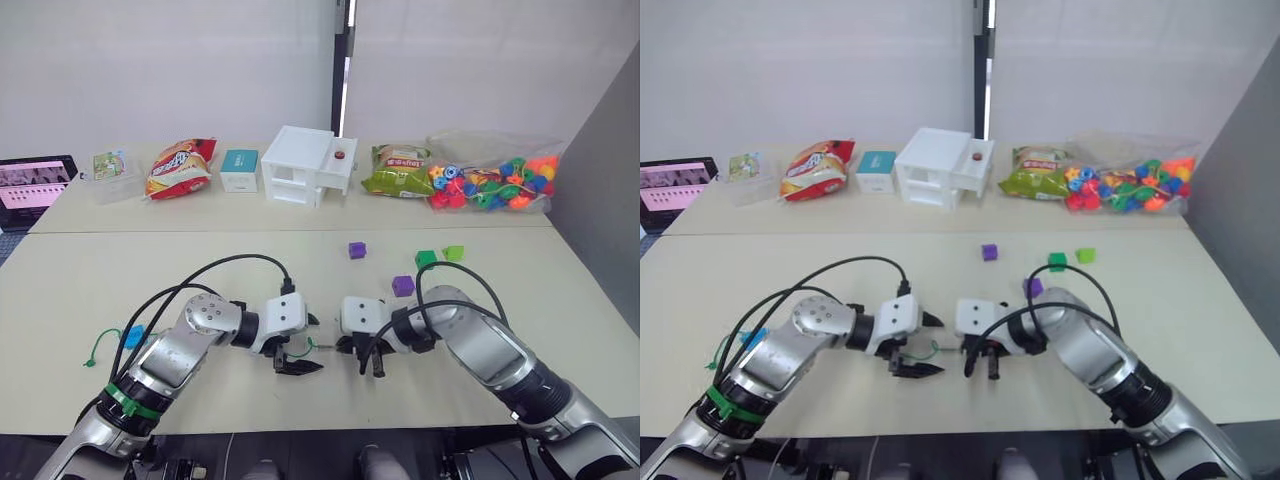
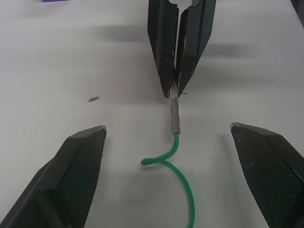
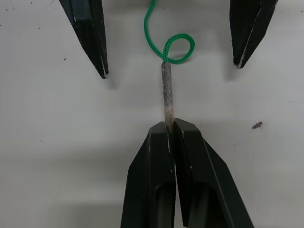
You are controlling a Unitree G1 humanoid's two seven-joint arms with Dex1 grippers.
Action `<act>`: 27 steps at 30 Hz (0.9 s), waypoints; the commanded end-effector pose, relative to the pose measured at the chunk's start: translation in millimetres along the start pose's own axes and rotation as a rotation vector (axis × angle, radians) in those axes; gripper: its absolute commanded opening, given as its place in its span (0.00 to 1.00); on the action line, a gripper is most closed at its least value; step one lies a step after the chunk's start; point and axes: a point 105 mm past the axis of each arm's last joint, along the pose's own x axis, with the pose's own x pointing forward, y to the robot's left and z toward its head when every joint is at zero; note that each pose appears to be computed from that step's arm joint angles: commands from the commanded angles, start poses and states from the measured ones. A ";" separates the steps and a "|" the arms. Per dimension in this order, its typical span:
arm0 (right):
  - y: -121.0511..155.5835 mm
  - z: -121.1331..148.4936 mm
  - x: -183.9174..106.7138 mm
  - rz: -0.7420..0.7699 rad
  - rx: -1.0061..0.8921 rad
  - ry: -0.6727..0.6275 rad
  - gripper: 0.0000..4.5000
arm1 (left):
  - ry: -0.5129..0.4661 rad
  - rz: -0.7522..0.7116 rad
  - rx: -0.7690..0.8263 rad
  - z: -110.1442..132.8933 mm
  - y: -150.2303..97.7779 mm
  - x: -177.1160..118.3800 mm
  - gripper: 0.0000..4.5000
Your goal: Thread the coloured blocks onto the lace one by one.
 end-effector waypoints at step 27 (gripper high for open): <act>0.1 19.7 -10.2 -0.061 -0.019 -0.054 0.00 | -0.017 -0.006 0.025 9.4 6.2 5.5 0.02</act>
